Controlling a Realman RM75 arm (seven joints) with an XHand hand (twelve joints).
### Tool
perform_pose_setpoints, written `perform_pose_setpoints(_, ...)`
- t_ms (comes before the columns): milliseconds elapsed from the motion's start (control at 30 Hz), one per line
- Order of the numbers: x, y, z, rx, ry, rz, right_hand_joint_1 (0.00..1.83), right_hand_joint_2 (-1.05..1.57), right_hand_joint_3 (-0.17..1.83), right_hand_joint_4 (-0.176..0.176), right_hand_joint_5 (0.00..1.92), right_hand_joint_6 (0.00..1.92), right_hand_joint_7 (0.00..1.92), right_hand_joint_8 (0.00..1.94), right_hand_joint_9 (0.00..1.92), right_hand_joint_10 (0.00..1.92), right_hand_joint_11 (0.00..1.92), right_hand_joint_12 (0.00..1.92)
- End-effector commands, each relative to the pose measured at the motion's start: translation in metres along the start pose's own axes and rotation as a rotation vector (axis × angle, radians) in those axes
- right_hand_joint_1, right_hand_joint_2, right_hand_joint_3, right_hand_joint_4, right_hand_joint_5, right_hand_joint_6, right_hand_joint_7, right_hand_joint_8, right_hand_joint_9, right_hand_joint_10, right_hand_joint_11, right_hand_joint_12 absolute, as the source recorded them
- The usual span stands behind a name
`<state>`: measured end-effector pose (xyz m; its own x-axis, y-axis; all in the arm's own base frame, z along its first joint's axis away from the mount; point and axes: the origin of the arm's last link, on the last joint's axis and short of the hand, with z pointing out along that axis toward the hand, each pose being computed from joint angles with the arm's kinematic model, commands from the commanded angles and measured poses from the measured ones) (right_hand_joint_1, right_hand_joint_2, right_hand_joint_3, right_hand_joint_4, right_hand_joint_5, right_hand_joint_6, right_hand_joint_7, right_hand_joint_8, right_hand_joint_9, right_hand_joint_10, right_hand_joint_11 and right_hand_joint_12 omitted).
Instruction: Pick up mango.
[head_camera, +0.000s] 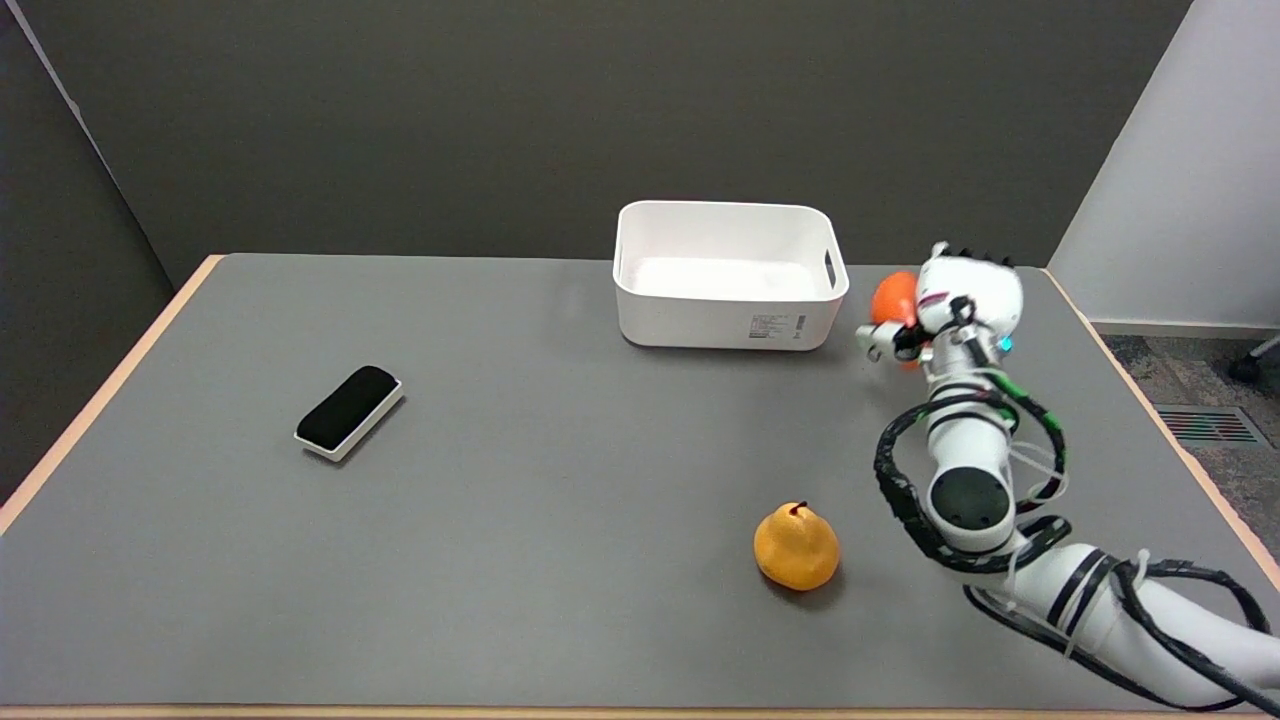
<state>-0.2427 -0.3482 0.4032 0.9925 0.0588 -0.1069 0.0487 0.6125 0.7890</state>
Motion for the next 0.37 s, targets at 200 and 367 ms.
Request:
perform_pose_setpoints(200, 0.103, -0.044, 0.023, 0.151, 0.361, 0.02, 1.15, 1.3, 0.11, -0.176, 0.37, 1.57, 0.75, 1.57, 0.82, 1.43, 0.76, 1.88)
perform_pose_setpoints(367, 0.099, -0.103, 0.037, 0.308, 0.306, 0.034, 1.17, 1.23, 0.13, -0.176, 0.63, 1.49, 0.69, 1.51, 0.83, 1.37, 0.77, 1.88)
